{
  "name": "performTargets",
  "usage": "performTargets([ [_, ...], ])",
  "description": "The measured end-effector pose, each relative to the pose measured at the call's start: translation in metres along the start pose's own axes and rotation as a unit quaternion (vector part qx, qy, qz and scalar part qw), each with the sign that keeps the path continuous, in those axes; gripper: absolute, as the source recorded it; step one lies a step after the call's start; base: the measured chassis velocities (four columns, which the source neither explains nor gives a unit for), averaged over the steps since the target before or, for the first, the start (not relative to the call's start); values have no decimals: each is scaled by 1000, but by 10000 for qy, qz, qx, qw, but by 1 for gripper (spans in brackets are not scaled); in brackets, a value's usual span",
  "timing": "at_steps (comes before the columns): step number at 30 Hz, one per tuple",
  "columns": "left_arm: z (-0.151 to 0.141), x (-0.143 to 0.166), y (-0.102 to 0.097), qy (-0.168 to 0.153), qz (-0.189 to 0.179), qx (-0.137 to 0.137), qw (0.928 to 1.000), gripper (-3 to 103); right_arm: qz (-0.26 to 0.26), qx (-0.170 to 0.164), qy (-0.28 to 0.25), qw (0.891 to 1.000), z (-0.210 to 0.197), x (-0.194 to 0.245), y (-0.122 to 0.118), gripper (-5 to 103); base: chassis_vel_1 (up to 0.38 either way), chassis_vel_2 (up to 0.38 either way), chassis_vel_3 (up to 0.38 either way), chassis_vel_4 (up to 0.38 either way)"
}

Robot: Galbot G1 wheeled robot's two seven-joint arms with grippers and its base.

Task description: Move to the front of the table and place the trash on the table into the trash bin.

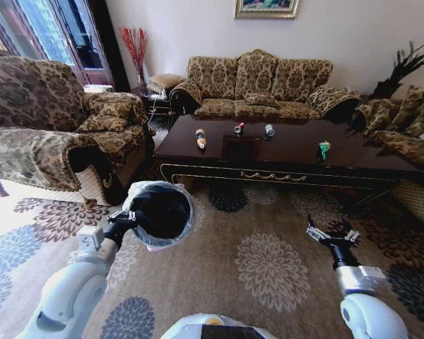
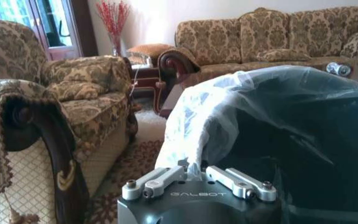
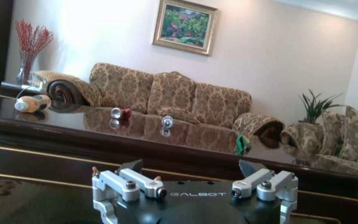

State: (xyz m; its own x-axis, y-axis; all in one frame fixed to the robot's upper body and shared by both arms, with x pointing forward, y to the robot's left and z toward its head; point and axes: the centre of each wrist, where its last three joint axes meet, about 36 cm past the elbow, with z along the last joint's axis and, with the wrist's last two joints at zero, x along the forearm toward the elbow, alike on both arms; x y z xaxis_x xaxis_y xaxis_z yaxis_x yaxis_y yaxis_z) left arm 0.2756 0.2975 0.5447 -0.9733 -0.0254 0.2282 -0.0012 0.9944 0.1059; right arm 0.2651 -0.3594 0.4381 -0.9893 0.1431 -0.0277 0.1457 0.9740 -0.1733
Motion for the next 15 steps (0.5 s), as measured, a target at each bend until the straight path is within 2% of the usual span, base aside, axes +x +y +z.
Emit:
performTargets([
  [8, 6, -4, 1, 72, -27, -37, 10000, 1, -71, 58, 49, 9999, -6, 4, 4, 100, 0, 0, 0, 0],
  [12, 12, -9, 4, 58, -122, 56, 9999, 1, -103, 51, -24, 9999, -14, 6, 6, 100, 0, 0, 0, 0],
  [15, 19, -14, 7, -28, -76, 162, 9998, 1, -85, -98, -31, 9999, -18, 6, 6, 100, 0, 0, 0, 0],
])
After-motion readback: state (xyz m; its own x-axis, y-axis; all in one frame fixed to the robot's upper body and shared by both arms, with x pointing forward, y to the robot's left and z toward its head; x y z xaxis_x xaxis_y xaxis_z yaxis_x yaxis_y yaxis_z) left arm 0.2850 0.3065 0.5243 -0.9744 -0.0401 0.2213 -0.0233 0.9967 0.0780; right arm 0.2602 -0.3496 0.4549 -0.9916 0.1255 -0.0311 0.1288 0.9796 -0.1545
